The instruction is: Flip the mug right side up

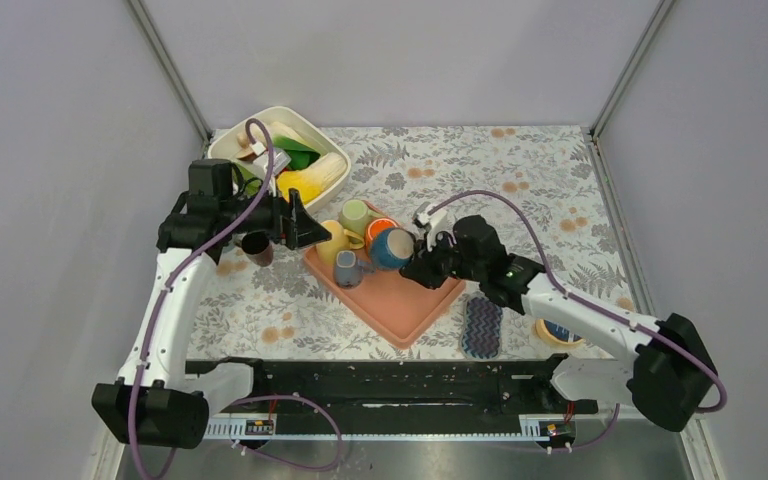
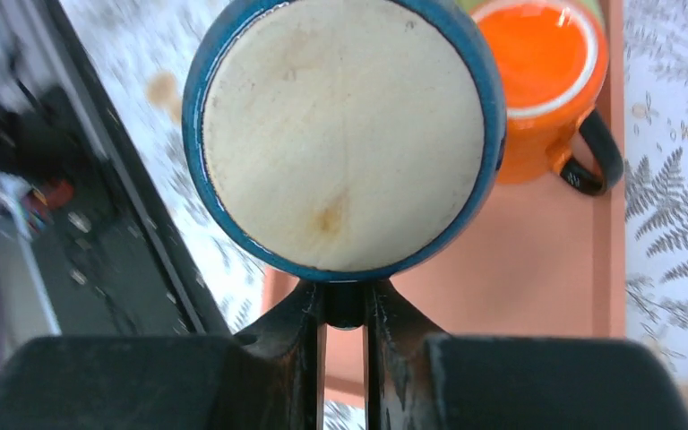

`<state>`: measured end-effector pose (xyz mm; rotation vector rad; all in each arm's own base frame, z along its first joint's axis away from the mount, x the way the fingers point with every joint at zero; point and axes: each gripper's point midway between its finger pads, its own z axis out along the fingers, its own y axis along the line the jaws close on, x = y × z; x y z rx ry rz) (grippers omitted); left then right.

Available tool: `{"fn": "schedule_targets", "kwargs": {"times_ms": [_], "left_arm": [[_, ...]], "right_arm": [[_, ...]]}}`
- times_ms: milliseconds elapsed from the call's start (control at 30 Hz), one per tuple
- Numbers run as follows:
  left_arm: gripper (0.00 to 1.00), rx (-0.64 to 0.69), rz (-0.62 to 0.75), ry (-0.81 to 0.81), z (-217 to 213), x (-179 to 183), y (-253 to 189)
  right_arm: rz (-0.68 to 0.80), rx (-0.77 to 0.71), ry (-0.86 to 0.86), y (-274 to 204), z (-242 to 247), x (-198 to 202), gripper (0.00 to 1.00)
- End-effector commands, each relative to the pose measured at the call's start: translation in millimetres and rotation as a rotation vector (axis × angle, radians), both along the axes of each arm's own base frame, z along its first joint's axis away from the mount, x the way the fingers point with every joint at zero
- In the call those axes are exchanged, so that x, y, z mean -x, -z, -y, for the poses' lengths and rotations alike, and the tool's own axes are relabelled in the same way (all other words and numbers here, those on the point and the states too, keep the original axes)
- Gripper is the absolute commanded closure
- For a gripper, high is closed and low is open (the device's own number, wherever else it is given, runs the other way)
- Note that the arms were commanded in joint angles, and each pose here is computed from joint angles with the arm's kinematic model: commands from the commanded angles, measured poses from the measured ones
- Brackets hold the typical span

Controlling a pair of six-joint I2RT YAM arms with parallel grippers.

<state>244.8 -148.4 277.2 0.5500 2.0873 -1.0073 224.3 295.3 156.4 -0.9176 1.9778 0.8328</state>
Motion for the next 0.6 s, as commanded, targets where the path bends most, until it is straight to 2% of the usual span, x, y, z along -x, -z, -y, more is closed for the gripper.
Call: {"fn": "schedule_targets", "kwargs": {"times_ms": [0,133,233,333,567], "left_arm": [[0.15,0.246,-0.057,0.178,45,19,-46],[0.14,0.289,-0.117,0.207,64,21,-49],[0.20,0.321,-0.124,0.241,75,23,-60],[0.26,0.354,-0.086,0.275,83,23,-77],[0.30,0.404,0.017,0.299,92,26,-107]], "right_arm": [[0.099,-0.517,0.134,-129,-21,-15,1.00],[0.118,-0.683,0.147,-173,-18,-12,1.00],[0.114,-0.736,0.156,-191,-17,-12,1.00],[0.105,-0.791,0.153,-200,-18,-11,1.00],[0.080,-0.844,0.091,-214,-26,-4,1.00]]}}
